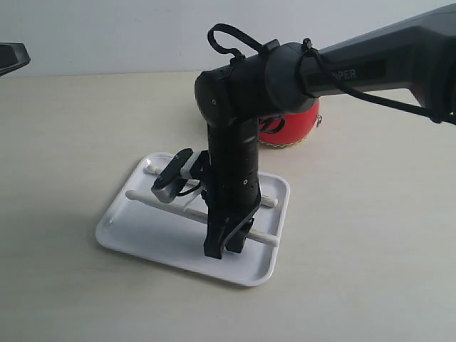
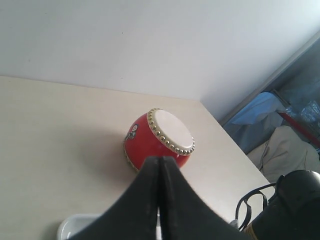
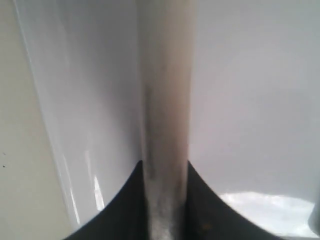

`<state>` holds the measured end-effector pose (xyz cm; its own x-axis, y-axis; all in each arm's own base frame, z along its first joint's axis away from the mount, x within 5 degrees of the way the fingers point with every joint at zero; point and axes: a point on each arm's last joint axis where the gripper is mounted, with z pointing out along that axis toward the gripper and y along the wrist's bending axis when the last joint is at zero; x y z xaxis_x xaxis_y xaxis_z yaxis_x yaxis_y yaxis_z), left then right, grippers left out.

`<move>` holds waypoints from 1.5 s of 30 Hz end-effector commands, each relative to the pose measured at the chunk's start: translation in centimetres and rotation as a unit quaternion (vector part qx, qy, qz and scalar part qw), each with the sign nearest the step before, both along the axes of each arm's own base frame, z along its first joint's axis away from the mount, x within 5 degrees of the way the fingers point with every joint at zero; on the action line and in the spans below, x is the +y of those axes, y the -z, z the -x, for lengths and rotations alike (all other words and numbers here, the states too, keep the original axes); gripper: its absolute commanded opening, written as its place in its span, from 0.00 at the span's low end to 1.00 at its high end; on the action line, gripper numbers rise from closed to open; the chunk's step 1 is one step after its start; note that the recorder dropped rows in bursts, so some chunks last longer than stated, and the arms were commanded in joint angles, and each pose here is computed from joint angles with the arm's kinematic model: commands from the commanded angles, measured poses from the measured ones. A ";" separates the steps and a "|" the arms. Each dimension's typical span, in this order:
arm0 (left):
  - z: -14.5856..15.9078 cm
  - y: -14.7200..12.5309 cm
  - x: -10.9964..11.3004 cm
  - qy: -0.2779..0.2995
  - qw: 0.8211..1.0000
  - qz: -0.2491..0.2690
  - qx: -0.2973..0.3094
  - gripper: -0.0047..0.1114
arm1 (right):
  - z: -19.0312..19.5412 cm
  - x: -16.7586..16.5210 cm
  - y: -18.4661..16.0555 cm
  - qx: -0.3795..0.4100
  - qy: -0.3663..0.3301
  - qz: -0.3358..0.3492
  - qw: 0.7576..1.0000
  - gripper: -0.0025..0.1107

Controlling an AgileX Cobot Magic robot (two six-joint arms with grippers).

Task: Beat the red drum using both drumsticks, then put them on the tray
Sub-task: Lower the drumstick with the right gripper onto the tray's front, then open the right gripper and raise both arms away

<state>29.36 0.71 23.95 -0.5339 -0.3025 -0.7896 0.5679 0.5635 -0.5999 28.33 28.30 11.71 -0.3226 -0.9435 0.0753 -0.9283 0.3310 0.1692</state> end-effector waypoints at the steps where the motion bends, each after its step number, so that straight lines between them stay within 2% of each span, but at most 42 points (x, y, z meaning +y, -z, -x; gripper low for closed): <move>1: 0.1 -0.3 0.0 0.000 1.000 0.003 -0.006 0.04 | -0.1 0.1 -0.4 -0.006 0.003 -0.014 1.000 0.03; 3: 0.1 -0.3 0.0 0.000 1.000 0.003 -0.006 0.04 | -0.1 0.2 -0.4 -0.005 0.005 -0.015 1.000 0.11; 6: 0.1 -0.3 0.0 0.000 1.000 0.003 -0.006 0.04 | -0.1 0.2 -0.4 -0.006 0.005 -0.017 1.000 0.28; 9: 0.1 -0.3 0.0 0.000 1.000 0.003 -0.006 0.04 | -0.1 0.2 -0.4 -0.009 0.006 -0.019 1.000 0.36; 14: 0.1 -0.3 0.0 0.000 1.000 0.003 -0.006 0.04 | -0.3 0.4 -0.4 -0.017 0.009 -0.029 0.999 0.40; 19: 0.1 -0.3 0.0 0.000 1.000 0.003 -0.006 0.04 | -0.2 0.4 -2.4 -0.034 0.010 -0.047 0.998 0.40; 23: 0.1 -0.3 0.0 0.000 1.000 0.003 -0.006 0.04 | 0.2 0.6 -6.0 -0.050 0.025 -0.096 0.994 0.38; 26: 0.1 -0.2 0.0 0.002 1.000 -0.001 -0.010 0.04 | 0.5 0.4 -9.2 -0.081 0.030 -0.137 0.987 0.32; 32: 0.2 -0.2 0.0 0.008 1.000 -0.014 -0.019 0.04 | 1.7 -0.7 -15.0 -0.133 0.052 -0.189 0.972 0.03; 36: 0.2 -0.1 -0.1 0.011 1.000 -0.019 -0.021 0.04 | 2.8 -1.8 -17.3 -0.159 0.064 -0.215 0.961 0.02; 41: 0.6 -0.5 -0.8 0.027 0.999 -0.027 -0.027 0.04 | 4.3 -3.6 -18.7 -0.226 0.086 -0.273 0.931 0.02; 45: 0.5 -0.8 -2.4 0.010 0.996 -0.085 -0.018 0.04 | 5.8 -5.5 -18.9 -0.293 0.103 -0.325 0.893 0.02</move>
<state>29.02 -0.64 24.37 -0.5145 -0.2027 -0.8332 0.6087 0.5980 -0.5214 23.28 23.93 29.91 -0.3440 -0.7124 -0.6117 -0.8790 0.4734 -0.0571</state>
